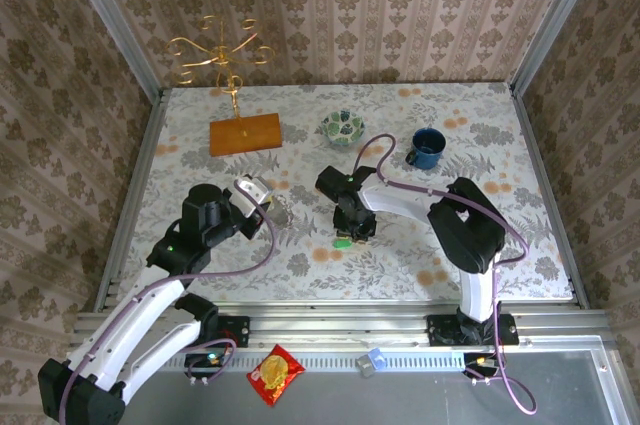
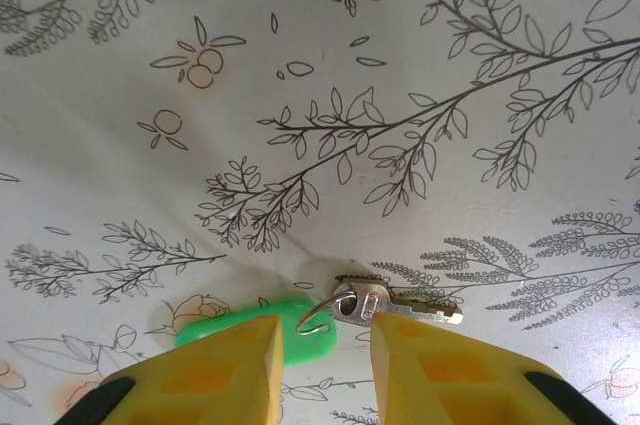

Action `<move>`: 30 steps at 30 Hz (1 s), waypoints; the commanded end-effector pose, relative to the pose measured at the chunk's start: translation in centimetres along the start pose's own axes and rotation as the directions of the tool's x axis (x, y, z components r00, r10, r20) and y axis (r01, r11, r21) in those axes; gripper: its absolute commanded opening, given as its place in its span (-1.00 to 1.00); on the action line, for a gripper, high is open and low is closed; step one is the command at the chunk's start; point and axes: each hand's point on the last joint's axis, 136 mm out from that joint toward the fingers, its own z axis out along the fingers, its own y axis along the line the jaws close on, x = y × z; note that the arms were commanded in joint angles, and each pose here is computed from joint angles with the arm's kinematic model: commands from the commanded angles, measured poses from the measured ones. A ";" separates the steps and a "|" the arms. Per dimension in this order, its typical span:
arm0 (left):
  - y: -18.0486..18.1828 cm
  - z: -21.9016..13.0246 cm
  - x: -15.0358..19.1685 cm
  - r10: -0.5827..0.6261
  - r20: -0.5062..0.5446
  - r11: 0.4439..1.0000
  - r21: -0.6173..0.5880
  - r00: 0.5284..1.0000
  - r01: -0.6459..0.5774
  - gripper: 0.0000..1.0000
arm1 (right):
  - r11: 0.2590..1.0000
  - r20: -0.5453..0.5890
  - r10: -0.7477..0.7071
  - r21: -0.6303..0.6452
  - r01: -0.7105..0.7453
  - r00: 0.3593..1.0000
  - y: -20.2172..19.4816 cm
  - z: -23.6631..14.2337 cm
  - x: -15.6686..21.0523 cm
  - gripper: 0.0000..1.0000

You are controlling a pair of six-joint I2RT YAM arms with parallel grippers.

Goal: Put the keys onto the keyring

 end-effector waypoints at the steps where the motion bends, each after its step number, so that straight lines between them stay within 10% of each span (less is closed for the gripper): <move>1: 0.5 -0.7 -2.4 0.038 0.057 0.999 -0.020 0.998 -0.037 -1.00 | 0.998 -0.018 0.017 0.064 -0.016 1.000 -0.8 0.1 0.4 -0.45; 30: 0.5 -0.9 -2.5 0.045 0.059 0.999 -0.024 0.997 -0.043 -1.00 | 0.997 0.007 -0.027 0.069 0.027 1.000 -1.0 -1.0 0.3 -1.00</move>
